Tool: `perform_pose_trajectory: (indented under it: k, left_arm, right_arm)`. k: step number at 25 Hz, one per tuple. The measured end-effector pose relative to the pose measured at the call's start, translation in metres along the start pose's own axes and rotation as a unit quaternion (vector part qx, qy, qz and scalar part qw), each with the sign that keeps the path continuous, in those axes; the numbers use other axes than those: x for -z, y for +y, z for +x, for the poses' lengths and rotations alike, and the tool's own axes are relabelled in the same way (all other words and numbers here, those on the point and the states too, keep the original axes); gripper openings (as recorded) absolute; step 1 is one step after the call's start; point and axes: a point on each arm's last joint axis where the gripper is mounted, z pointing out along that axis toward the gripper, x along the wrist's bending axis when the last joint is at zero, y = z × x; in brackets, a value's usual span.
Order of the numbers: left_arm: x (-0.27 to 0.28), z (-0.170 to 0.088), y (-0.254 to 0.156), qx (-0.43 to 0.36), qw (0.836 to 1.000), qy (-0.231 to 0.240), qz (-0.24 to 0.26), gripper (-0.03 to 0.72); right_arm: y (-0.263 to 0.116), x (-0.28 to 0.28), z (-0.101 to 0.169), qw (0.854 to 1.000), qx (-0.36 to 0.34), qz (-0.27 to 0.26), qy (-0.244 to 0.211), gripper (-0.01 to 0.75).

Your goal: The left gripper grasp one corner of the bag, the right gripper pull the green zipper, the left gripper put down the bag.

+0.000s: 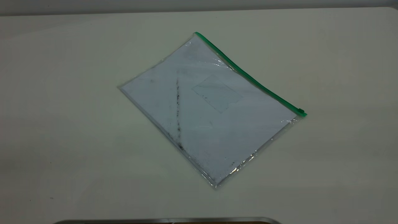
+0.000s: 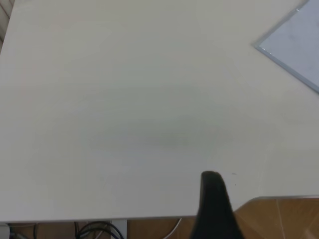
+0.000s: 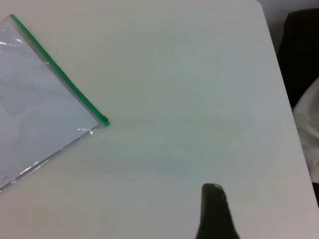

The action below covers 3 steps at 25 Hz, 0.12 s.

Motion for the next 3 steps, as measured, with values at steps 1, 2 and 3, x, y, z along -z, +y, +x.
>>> perform_pose_trajectory:
  k: [1,2,3]
  left_arm:
    - [0.0000,0.0000,0.0000,0.000,1.000,0.000,0.000,0.590]
    - [0.0000,0.0000,0.0000,0.000,1.000,0.000,0.000,0.590]
    - [0.0000,0.0000,0.0000,0.000,1.000,0.000,0.000,0.590]
  right_arm:
    - [0.0000,0.0000,0.0000,1.000,0.000,0.000,0.000,0.539]
    - [0.0000,0.0000,0.0000,1.000,-0.001,0.000,0.000,0.539]
    - [0.0000,0.0000,0.0000,1.000,-0.002,0.000,0.000,0.539]
